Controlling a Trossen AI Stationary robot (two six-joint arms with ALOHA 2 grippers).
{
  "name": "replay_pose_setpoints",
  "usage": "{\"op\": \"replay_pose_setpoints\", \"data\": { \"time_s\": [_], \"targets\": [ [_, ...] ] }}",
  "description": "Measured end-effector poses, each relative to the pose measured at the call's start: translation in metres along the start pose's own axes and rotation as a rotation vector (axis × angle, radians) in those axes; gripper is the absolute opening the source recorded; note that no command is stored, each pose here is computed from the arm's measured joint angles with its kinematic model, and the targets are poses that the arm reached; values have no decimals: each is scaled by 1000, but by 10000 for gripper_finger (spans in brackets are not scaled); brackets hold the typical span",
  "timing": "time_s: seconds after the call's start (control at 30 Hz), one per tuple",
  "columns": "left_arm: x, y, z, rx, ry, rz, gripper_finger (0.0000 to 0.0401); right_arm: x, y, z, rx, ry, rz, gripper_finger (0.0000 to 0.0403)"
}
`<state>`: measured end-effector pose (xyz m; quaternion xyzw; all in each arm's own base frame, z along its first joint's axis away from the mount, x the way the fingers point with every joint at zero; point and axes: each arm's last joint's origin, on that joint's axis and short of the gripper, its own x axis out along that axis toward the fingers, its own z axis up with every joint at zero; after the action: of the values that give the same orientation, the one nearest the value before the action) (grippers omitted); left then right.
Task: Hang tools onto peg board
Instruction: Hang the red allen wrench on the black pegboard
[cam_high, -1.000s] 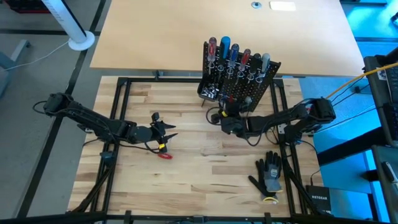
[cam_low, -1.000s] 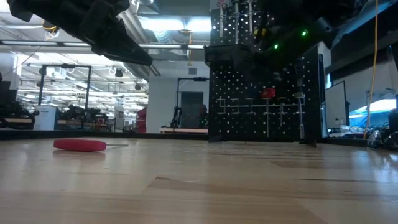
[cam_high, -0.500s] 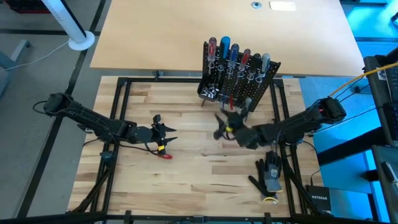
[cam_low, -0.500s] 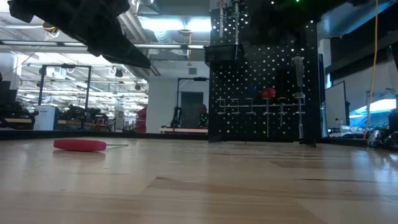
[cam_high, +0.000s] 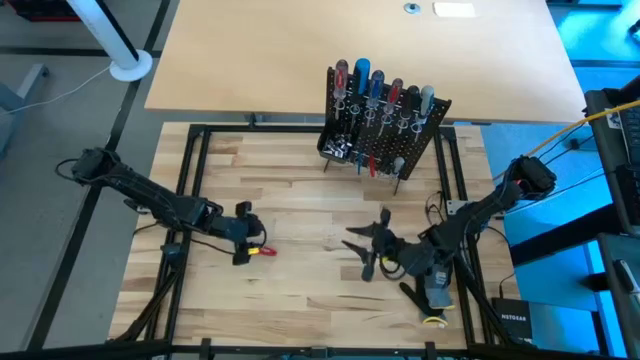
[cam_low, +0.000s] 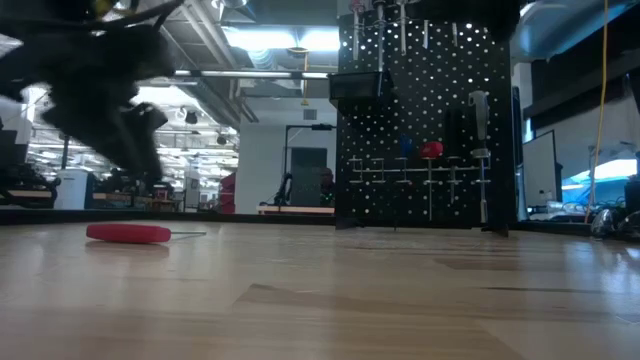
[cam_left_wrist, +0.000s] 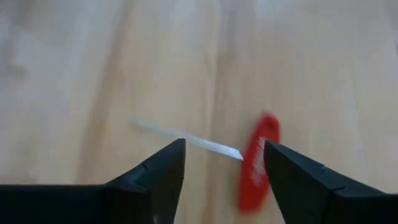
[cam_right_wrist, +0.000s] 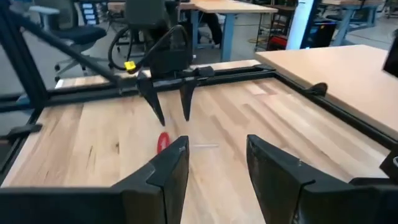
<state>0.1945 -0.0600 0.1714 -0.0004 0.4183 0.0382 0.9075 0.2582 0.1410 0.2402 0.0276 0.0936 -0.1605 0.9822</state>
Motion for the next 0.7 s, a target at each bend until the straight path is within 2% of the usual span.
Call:
{"op": "replay_pose_setpoints", "data": {
  "time_s": [0.1,0.23,0.5,0.7],
  "targets": [
    [2,-4,-8,11,81,-30,223,0,6,-8,-23,17,7,161],
    [11,-6,-23,106,169,-48,228,6,10,-19,-30,42,-1,161],
    [32,-4,-31,109,193,-84,214,9,11,-24,-49,46,-23,161],
    [39,-1,-26,117,171,-136,190,9,10,-24,-51,44,-31,161]
  ]
}}
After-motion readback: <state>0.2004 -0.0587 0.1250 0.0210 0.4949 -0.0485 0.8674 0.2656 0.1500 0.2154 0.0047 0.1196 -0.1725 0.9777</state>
